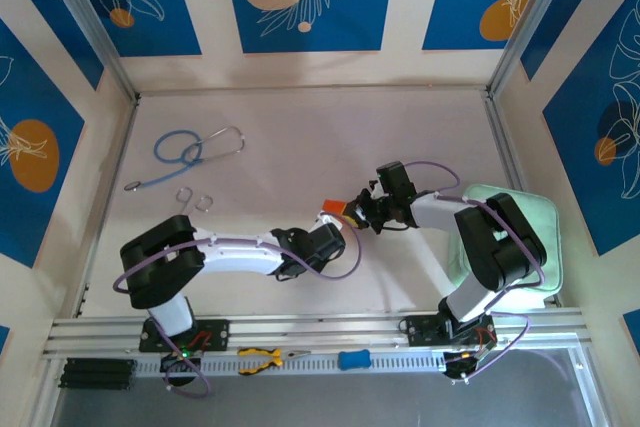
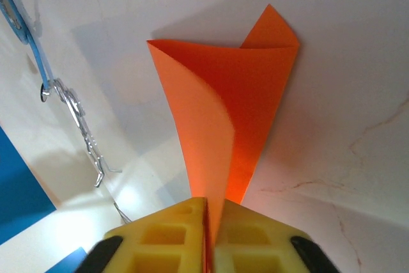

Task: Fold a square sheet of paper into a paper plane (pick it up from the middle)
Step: Fold the wing for the fifth time at the center of the table.

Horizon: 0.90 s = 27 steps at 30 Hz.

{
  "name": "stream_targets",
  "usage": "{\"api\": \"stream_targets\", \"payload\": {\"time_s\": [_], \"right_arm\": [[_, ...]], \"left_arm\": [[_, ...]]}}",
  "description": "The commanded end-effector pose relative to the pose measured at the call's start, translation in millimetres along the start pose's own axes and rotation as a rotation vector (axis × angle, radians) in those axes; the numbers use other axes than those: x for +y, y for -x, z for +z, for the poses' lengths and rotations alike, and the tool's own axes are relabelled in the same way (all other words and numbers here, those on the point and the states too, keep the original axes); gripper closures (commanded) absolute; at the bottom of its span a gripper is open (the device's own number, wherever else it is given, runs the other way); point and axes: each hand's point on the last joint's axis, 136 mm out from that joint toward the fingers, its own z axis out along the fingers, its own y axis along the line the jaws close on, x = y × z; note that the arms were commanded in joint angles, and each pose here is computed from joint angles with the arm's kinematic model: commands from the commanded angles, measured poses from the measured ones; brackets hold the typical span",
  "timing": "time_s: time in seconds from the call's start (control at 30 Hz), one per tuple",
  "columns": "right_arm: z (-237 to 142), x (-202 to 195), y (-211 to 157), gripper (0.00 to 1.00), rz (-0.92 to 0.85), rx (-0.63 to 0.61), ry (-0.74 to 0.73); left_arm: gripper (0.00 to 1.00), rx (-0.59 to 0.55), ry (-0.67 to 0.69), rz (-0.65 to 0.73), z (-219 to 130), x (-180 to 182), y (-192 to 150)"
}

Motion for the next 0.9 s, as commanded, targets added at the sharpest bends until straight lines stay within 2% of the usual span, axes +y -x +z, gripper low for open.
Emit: {"api": "stream_targets", "payload": {"time_s": [0.0, 0.13, 0.27, 0.5, 0.87], "right_arm": [[-9, 11, 1, 0.81, -0.029, -0.013, 0.002], [-25, 8, 3, 0.66, -0.054, -0.061, -0.048], [-46, 5, 7, 0.58, -0.075, -0.129, -0.072], [-69, 5, 9, 0.56, -0.104, -0.184, -0.072], [-59, 9, 0, 0.58, -0.13, -0.13, -0.006]], "left_arm": [[0.93, 0.006, -0.025, -0.021, 2, -5, -3], [0.94, -0.004, -0.113, -0.095, 2, -12, 0], [0.94, -0.009, -0.204, -0.182, 4, -15, 2], [0.94, -0.005, -0.316, -0.296, 8, -12, 4], [0.95, 0.003, -0.471, -0.444, 14, -9, 6]]}}
